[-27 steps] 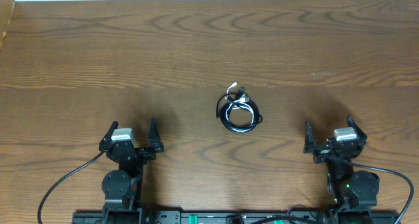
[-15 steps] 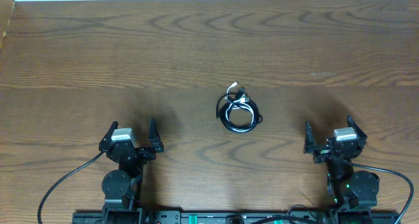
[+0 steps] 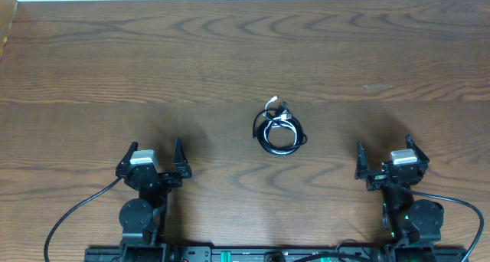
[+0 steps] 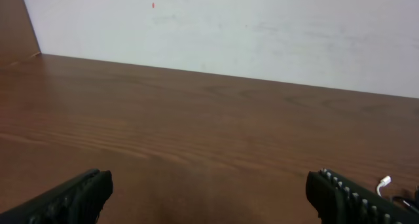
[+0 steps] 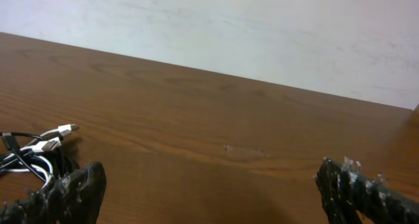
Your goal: Untangle cables
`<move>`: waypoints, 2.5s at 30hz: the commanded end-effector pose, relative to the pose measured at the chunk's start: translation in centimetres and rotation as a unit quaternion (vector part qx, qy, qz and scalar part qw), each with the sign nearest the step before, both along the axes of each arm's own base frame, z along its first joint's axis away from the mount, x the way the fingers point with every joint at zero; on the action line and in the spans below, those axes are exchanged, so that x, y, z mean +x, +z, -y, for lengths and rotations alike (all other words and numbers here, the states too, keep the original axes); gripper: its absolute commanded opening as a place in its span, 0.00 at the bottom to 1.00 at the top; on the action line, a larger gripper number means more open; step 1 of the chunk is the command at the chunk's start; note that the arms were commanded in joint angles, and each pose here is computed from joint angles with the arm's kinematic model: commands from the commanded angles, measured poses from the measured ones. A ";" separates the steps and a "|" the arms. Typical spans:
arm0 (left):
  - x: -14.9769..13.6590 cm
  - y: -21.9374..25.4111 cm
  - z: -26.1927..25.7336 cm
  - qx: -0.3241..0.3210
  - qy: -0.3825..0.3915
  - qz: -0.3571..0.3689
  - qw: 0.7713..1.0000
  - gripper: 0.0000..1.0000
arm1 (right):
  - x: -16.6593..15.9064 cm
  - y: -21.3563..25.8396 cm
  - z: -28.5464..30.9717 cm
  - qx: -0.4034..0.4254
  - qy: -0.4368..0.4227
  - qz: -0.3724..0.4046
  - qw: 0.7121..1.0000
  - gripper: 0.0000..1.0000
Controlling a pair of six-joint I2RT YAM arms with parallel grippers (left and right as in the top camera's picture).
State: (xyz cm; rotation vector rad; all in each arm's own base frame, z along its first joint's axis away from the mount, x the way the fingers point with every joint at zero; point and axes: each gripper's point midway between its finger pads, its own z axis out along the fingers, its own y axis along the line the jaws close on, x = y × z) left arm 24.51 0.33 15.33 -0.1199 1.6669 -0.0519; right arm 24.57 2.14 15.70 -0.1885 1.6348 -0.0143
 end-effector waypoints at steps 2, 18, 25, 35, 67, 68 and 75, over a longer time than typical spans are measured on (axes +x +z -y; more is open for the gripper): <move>-0.1 -1.9 -0.2 0.010 0.004 -0.032 0.999 1.00 | 0.0 -0.1 -0.2 0.000 0.003 -0.002 1.000 0.99; -0.1 -1.9 -0.3 0.010 0.007 -0.032 0.999 1.00 | 0.0 0.3 0.3 0.000 -0.010 0.006 1.000 0.99; 0.2 -1.8 -0.4 0.009 0.011 -0.069 0.997 1.00 | 0.2 0.5 1.4 0.037 -0.047 -0.010 0.998 0.99; 2.8 0.3 -0.2 0.007 0.009 -0.206 0.979 1.00 | 3.1 2.3 1.2 0.031 -0.052 -0.141 0.988 0.99; 5.7 3.9 6.1 -0.021 -0.035 -0.435 0.899 1.00 | 6.5 3.5 -4.8 0.044 0.067 -0.400 0.913 0.99; 5.7 3.1 7.0 -0.011 -0.045 -0.448 0.893 1.00 | 6.4 2.7 -5.4 0.020 0.064 -0.411 0.909 0.99; 7.4 1.2 13.3 -0.047 -0.154 -0.456 0.875 1.00 | 6.3 3.3 -11.2 -0.015 0.142 -0.382 0.913 0.99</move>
